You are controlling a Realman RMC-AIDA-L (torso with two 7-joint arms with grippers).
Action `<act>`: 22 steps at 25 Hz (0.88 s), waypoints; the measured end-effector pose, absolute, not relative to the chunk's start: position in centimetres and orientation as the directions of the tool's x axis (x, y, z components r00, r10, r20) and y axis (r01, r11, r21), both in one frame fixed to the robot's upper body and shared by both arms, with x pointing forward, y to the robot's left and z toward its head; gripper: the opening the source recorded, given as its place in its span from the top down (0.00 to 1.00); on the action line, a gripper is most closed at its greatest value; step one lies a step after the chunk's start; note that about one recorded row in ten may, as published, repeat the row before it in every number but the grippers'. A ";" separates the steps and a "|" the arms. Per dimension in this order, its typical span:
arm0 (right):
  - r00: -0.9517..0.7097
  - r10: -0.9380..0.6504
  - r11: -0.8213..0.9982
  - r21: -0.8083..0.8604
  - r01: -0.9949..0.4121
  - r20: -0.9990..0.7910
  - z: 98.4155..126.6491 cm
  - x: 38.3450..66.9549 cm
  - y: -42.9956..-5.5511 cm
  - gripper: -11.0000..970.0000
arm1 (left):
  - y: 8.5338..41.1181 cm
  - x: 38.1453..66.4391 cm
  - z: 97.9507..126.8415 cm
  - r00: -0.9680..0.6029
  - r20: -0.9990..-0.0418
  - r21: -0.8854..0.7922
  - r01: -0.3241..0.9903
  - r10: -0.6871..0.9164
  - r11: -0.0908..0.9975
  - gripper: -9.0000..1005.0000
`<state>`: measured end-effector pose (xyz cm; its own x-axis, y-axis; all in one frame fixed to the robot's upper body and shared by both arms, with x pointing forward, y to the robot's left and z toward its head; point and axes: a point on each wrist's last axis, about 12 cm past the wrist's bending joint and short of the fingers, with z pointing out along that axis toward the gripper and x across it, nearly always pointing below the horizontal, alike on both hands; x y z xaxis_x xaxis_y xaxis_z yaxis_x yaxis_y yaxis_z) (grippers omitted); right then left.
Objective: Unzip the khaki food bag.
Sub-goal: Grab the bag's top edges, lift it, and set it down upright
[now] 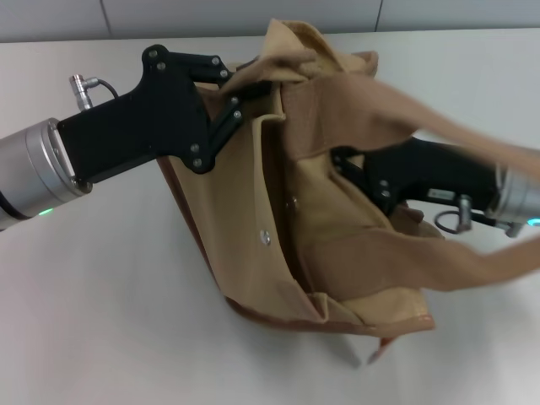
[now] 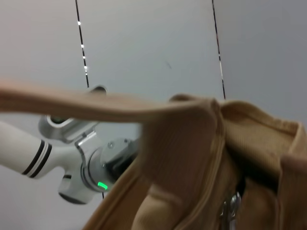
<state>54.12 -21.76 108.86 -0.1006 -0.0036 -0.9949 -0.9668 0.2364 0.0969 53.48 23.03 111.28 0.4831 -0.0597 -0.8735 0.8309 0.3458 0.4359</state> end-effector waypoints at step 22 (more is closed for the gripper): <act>-0.069 0.124 0.238 0.097 -0.967 -0.990 110.6 51.3 -25.8 0.83 | 23.4 53.5 111.1 0.479 -0.876 0.425 0.820 -0.053 0.384 0.94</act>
